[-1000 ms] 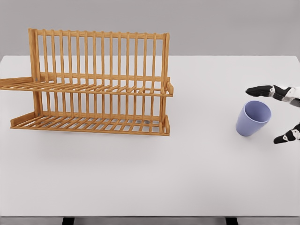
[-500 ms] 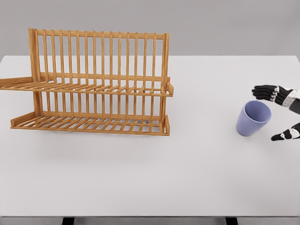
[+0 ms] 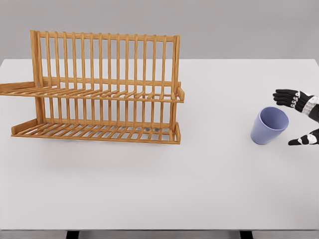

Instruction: Right arm put cup on second shelf

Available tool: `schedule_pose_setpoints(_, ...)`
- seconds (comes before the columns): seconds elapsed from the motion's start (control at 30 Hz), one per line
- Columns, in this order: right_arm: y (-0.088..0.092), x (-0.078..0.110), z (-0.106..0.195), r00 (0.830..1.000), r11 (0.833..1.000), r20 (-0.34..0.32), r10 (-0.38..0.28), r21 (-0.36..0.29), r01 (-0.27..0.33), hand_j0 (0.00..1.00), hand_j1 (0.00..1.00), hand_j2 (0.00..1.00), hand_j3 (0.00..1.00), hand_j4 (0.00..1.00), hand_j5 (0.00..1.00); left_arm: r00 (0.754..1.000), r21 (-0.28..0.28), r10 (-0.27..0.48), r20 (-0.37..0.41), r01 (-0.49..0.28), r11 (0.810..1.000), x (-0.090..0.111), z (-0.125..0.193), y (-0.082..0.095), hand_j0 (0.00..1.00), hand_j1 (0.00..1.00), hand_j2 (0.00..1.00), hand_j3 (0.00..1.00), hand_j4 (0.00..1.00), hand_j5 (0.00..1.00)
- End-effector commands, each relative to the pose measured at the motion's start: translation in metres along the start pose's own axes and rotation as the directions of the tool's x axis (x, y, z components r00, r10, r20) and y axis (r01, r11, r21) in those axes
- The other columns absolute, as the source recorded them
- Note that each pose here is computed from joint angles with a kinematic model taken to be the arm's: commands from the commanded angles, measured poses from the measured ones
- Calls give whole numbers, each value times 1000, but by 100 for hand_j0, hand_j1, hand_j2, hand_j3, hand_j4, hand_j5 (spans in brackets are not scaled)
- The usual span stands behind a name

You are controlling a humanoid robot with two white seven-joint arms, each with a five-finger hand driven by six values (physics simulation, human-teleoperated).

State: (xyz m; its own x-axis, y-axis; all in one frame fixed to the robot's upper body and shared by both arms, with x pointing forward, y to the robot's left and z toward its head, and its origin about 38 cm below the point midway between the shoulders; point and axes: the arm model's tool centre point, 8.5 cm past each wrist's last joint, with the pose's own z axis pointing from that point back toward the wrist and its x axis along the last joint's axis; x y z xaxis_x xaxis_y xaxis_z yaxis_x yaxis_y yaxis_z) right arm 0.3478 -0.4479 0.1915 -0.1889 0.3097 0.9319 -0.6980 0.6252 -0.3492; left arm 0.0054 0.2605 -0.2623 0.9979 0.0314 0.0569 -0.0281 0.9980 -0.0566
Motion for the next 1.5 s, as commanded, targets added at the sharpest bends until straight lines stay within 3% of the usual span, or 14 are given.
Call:
schedule_pose_setpoints(0.0,-6,-6,-5,1000,999,23,-9,-44,10,100,100,100,100,100,100,1000,0,0,1,0,1000,0,0,0,100,100,100,100,100,100)
schedule_pose_setpoints(0.17,-8,-11,3,1000,997,24,19,-80,-17,100,100,100,100,100,100,1000,0,0,0,0,1000,0,0,0,100,100,100,100,100,100)
schedule_pose_setpoints(0.47,-15,0,8,998,994,47,52,-95,-48,100,100,100,100,100,100,1000,0,0,3,0,1000,1,0,0,100,100,100,100,100,100)
schedule_pose_setpoints(0.83,-4,-40,6,1000,992,0,17,-123,-17,100,100,100,100,100,100,1000,0,0,0,0,1000,0,0,0,100,100,100,100,100,100)
schedule_pose_setpoints(0.93,-11,-35,7,999,989,9,39,-140,-38,100,100,100,100,100,100,1000,0,0,1,0,1000,0,0,0,100,100,100,100,100,100)
schedule_pose_setpoints(1.13,-14,-42,11,999,986,-7,31,-164,-32,100,100,100,100,100,100,1000,0,-1,1,1,1000,0,0,0,100,100,100,100,100,100)
schedule_pose_setpoints(1.3,-4,-61,1,1000,986,-15,12,-169,-14,100,100,100,100,100,100,1000,0,0,1,0,1000,0,0,0,100,100,100,100,100,100)
schedule_pose_setpoints(1.47,0,-64,-3,1000,987,-16,14,-160,-16,100,100,100,100,100,100,1000,0,0,0,0,1000,0,0,0,100,100,100,100,100,100)
